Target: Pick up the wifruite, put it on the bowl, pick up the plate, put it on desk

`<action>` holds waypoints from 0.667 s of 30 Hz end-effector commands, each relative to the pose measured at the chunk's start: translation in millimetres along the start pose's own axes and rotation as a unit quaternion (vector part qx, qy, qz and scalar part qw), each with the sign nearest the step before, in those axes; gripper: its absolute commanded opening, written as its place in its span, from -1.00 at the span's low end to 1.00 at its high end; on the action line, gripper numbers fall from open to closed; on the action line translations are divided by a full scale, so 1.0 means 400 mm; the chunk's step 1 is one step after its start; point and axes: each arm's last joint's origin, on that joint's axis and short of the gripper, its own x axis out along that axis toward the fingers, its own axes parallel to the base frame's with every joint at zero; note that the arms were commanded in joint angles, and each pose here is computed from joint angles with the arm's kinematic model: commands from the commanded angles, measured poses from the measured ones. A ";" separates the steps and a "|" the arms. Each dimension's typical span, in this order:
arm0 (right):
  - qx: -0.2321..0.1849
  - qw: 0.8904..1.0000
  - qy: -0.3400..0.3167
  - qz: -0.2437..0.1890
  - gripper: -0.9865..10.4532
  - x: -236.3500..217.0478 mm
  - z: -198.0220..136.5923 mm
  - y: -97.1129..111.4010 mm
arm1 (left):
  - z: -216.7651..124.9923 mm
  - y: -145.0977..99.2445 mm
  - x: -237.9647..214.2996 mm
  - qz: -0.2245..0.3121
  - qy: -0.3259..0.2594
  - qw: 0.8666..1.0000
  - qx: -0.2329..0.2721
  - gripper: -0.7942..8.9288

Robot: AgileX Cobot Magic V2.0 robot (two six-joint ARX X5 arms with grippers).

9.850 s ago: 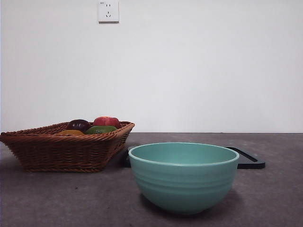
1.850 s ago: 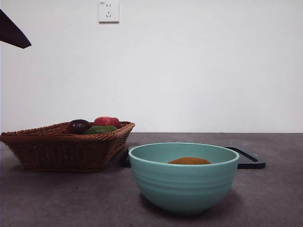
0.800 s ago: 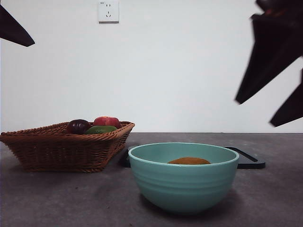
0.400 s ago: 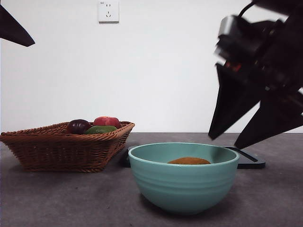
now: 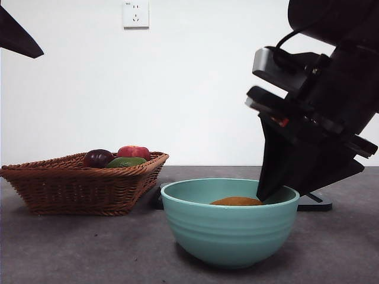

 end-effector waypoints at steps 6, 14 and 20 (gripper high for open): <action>0.000 1.000 -0.003 0.004 -0.79 0.009 0.005 0.007 | 0.006 -0.004 0.000 -0.005 -0.002 1.000 0.015 0.00; -0.007 1.000 -0.010 0.021 -0.81 0.010 0.008 0.017 | 0.006 -0.004 0.000 -0.005 -0.002 1.000 0.016 0.00; -0.012 0.999 -0.025 0.031 -0.81 -0.003 0.033 0.032 | 0.006 -0.004 0.000 -0.005 -0.002 1.000 0.016 0.00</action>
